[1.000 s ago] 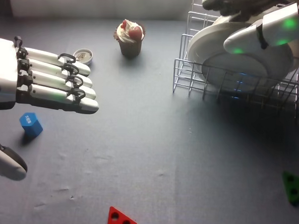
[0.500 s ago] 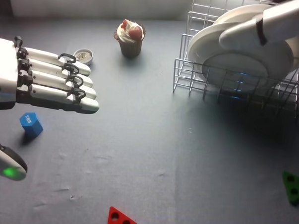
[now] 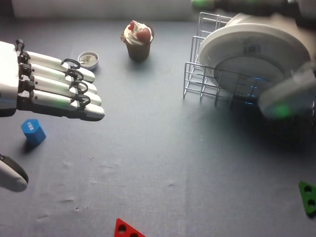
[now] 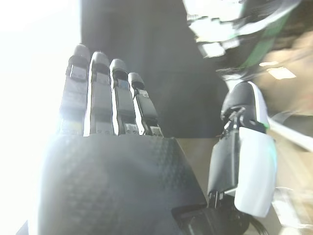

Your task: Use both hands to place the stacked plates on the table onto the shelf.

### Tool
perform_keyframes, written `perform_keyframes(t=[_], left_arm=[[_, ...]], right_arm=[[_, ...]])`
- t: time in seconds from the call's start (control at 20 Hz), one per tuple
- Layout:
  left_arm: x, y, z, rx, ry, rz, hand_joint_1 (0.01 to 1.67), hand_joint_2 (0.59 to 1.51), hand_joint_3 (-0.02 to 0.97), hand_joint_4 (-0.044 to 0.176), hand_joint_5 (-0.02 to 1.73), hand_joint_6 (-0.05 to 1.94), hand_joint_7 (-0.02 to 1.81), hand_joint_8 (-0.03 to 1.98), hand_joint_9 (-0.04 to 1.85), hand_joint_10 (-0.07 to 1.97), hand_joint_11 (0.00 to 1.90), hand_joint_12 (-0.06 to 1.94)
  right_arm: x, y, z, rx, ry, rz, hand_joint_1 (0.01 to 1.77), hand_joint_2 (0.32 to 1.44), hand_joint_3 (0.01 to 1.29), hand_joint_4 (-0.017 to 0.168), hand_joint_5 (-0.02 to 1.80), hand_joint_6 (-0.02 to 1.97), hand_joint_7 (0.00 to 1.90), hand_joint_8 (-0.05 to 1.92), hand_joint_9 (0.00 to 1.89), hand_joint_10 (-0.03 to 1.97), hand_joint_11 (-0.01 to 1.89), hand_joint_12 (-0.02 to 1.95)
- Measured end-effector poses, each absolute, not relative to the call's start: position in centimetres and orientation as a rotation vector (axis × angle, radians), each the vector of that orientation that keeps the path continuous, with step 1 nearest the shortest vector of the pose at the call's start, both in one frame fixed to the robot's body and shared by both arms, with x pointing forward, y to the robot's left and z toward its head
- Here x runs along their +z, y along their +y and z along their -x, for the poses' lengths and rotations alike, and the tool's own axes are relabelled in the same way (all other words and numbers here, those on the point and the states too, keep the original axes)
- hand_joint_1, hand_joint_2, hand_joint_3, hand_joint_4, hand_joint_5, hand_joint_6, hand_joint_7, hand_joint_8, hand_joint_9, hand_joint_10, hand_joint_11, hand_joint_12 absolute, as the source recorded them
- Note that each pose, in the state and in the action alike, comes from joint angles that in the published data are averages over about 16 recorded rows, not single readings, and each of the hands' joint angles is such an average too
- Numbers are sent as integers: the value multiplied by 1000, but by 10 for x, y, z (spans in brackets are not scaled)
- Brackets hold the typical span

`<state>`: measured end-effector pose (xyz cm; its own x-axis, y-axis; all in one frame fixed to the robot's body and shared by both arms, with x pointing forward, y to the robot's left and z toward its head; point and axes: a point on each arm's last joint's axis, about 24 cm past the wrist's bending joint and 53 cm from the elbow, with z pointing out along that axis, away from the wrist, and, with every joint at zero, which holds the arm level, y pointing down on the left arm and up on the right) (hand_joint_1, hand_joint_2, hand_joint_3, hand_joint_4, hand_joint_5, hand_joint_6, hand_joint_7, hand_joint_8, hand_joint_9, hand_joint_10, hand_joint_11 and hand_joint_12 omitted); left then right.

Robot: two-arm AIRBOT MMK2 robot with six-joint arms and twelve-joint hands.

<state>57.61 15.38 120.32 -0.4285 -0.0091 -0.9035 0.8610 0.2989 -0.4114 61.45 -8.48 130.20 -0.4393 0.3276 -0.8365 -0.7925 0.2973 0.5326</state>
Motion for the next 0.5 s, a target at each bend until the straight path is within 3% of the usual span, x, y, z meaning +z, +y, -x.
perform_keyframes(t=[0.5], left_arm=[[1202,152,-575,-1256,1695,-783,34,1023,3,-1,229,3,279,8,264,12,223,10]], right_arm=[[1266,-92,-553,1215,1488,742,249,975,11,5,85,20,165,20,212,11,254,13]])
